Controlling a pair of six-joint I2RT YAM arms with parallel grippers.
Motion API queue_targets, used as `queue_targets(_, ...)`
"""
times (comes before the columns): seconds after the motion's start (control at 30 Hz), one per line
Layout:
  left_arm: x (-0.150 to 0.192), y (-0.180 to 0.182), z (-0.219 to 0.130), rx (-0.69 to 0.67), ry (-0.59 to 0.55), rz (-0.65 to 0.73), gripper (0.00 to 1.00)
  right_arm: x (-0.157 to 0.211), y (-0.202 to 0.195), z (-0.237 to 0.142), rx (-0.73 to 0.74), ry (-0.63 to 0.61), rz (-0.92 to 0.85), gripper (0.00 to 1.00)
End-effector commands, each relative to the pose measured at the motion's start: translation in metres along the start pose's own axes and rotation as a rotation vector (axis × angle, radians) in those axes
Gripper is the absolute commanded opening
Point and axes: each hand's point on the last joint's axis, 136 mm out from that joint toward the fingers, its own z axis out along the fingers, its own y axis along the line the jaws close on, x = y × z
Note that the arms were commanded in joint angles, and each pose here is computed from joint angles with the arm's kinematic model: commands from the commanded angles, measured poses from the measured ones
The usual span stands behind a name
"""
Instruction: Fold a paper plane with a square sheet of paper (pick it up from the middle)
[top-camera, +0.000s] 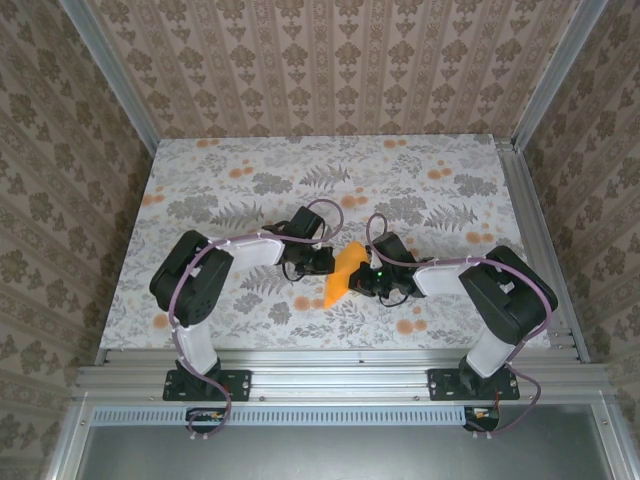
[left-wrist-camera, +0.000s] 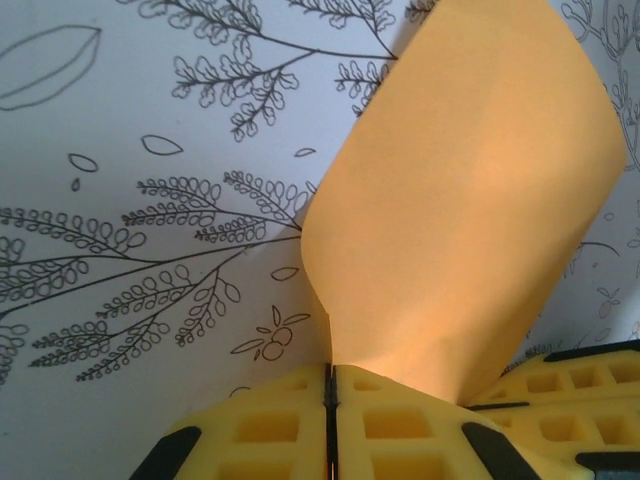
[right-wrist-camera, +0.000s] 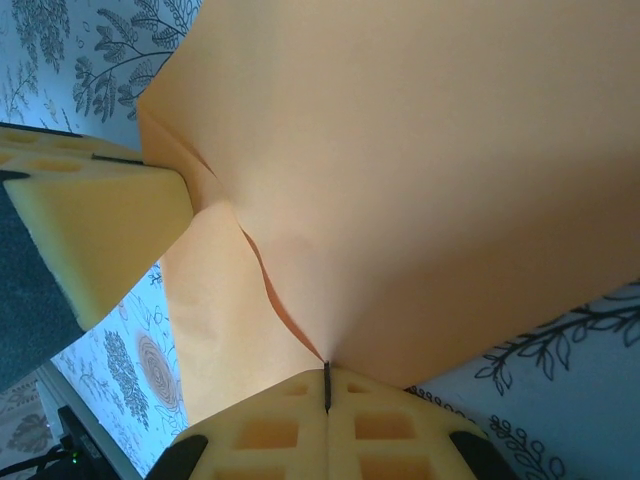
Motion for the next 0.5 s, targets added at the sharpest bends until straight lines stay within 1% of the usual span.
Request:
queue_targets(0.0, -0.0031, -0.0168, -0.0169, 0.027, -0.011, 0.052, 0.11, 0.0064, -0.0222, 0.0038, 0.101, 0.015, 0.003, 0.04)
queue_targets(0.17, -0.0032, -0.0211, -0.0214, 0.043, -0.016, 0.071, 0.14, 0.0077, -0.0257, 0.0045, 0.113, 0.018, 0.004, 0.03)
queue_targets(0.47, 0.0018, -0.0155, -0.0254, -0.009, -0.003, 0.112, 0.12, 0.0076, -0.0260, 0.0045, 0.112, 0.019, 0.003, 0.03)
